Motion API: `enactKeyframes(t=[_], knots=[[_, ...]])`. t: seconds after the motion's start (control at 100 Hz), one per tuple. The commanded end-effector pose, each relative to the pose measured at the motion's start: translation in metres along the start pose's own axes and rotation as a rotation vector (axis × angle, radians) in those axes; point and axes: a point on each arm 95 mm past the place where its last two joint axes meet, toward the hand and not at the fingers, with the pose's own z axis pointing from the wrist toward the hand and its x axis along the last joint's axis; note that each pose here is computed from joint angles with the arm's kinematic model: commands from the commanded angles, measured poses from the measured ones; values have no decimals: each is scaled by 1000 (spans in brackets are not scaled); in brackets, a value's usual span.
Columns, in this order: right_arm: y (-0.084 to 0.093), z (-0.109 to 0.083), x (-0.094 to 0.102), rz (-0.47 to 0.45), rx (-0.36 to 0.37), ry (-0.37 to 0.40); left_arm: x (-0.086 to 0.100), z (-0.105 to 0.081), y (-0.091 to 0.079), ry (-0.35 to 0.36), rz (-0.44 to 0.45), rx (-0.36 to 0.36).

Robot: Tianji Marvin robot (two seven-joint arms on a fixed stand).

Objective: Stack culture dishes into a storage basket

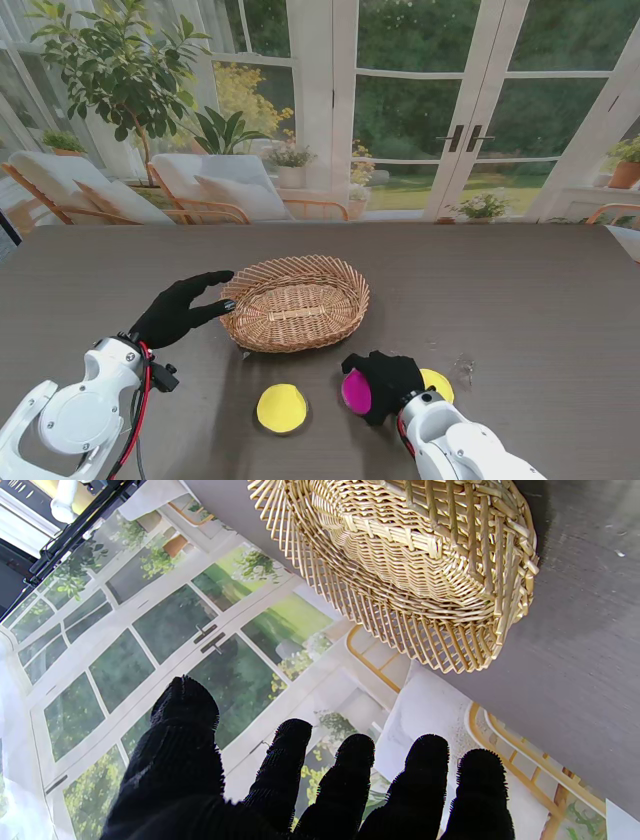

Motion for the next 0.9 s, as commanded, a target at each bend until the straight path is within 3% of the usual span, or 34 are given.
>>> enactKeyframes(t=[0.0, 0.39, 0.89], knots=[[3, -4, 8, 24, 9, 22, 3, -1, 1, 9, -5, -11], [40, -15, 34, 91, -51, 136, 3, -1, 0, 7, -4, -4], [42, -10, 86, 119, -67, 301, 2, -3, -1, 3, -8, 3]])
